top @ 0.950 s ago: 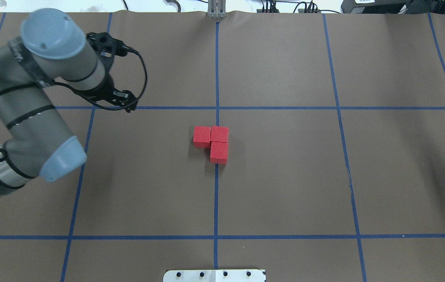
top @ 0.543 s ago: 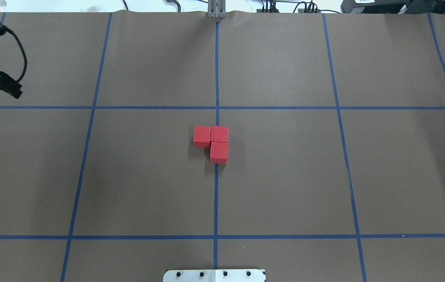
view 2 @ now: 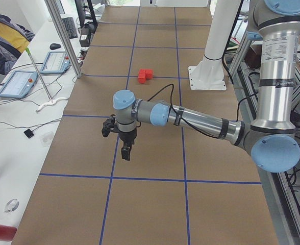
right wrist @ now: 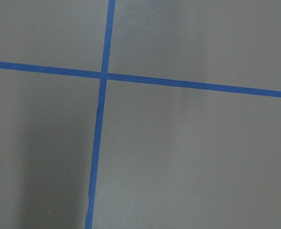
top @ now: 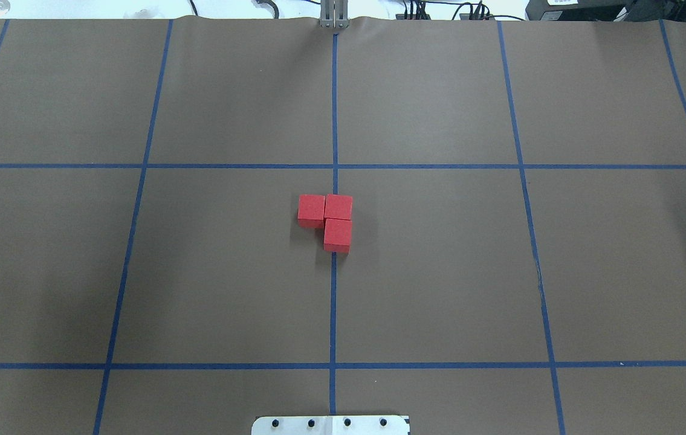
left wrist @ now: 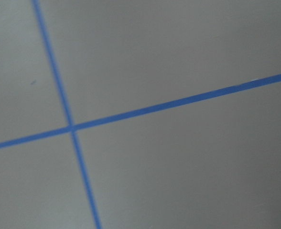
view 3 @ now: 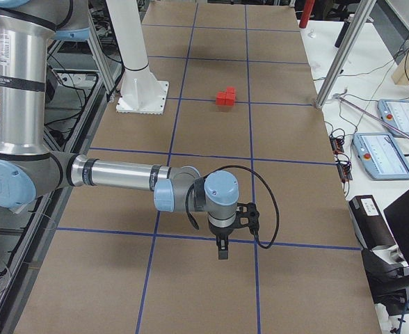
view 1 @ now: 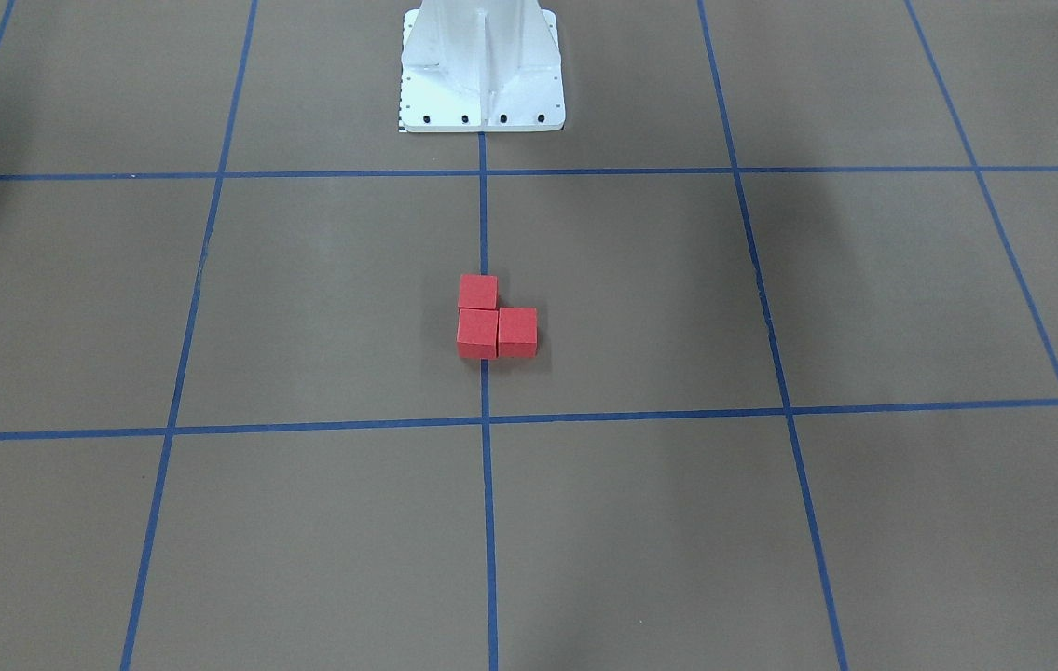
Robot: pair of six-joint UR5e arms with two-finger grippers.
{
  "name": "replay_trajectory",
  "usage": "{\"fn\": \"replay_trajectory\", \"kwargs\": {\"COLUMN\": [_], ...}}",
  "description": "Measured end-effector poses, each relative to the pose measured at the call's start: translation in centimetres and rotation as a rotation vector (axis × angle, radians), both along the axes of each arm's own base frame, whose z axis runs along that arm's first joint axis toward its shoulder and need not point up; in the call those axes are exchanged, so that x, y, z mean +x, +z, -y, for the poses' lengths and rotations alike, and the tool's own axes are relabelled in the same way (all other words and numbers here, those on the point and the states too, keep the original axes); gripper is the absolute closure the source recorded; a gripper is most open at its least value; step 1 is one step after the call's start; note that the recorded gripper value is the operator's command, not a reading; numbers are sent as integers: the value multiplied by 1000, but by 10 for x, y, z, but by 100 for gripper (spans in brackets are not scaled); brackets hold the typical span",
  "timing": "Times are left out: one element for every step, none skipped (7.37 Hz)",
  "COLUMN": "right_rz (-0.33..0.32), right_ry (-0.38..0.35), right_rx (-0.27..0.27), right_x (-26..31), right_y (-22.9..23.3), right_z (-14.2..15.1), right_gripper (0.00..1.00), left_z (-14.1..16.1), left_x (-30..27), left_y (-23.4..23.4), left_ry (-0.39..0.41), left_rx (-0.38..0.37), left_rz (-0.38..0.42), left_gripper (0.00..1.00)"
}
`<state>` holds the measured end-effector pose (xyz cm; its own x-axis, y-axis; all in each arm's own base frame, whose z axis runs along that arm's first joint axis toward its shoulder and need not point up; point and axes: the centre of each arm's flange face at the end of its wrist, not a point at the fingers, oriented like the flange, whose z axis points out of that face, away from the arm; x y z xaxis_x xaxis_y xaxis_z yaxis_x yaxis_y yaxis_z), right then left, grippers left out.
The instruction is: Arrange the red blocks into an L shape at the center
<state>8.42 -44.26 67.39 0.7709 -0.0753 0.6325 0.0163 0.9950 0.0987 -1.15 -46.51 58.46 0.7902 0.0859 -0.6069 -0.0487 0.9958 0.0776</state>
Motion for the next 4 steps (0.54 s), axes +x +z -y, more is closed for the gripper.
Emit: {"fn": "replay_trajectory", "kwargs": {"right_rz": [0,-2,-3,-1], "right_ry": [0,1,1,2], "right_rx": [2,3,4,3], "right_x": [0,0,0,0], "right_y": [-1,-1,-1,-1], "right_z": [0,0,1,2], "right_gripper": [0,0,0,0], "left_z": [-33,-50,-56,-58], "left_x": [-29,-48,-56,-58], "left_y": [22,32,41,49], "left_ry": [-14,-23,-25,-26], "left_rx": [14,33,29,13], "left_rz": [-86,-161,-193,-198], "left_gripper": [0,0,0,0]}}
